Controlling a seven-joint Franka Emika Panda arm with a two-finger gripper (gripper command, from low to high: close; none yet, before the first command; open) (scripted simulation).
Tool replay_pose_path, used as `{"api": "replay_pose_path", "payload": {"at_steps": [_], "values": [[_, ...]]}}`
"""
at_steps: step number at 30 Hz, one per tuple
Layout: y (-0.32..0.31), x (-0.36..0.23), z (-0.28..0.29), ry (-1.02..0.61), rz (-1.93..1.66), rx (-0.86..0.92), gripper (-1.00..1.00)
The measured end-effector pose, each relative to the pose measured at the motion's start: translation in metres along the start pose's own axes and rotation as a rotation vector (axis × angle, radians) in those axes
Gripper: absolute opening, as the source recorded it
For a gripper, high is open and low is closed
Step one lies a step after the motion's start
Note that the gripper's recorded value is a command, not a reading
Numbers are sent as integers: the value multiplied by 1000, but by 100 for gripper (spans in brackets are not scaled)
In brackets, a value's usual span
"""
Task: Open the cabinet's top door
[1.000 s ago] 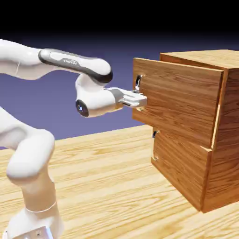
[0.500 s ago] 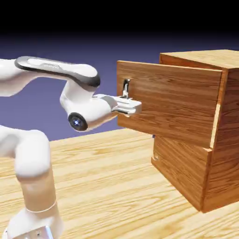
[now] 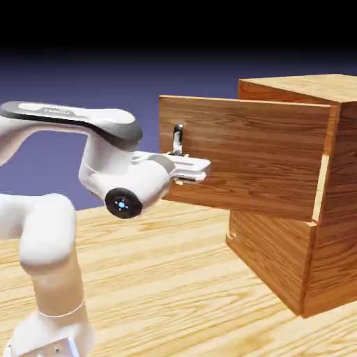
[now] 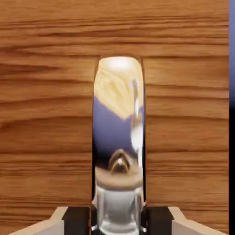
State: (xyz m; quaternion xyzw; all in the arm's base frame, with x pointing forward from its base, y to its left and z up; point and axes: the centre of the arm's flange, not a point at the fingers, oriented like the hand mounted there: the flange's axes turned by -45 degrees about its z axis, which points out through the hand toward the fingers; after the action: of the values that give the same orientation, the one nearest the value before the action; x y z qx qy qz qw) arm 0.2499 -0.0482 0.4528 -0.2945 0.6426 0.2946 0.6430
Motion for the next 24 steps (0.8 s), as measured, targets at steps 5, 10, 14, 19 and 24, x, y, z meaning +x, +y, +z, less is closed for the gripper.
{"api": "replay_pose_path", "payload": {"at_steps": [5,10,14,19,24], "values": [[-15,0,-32,0,0,-96,-100],[-38,0,-68,0,0,-210,-100],[-61,0,-97,0,0,-312,-100],[-66,-1,-105,7,-1,-338,-100],[-86,0,-123,1,0,-409,-100]]}}
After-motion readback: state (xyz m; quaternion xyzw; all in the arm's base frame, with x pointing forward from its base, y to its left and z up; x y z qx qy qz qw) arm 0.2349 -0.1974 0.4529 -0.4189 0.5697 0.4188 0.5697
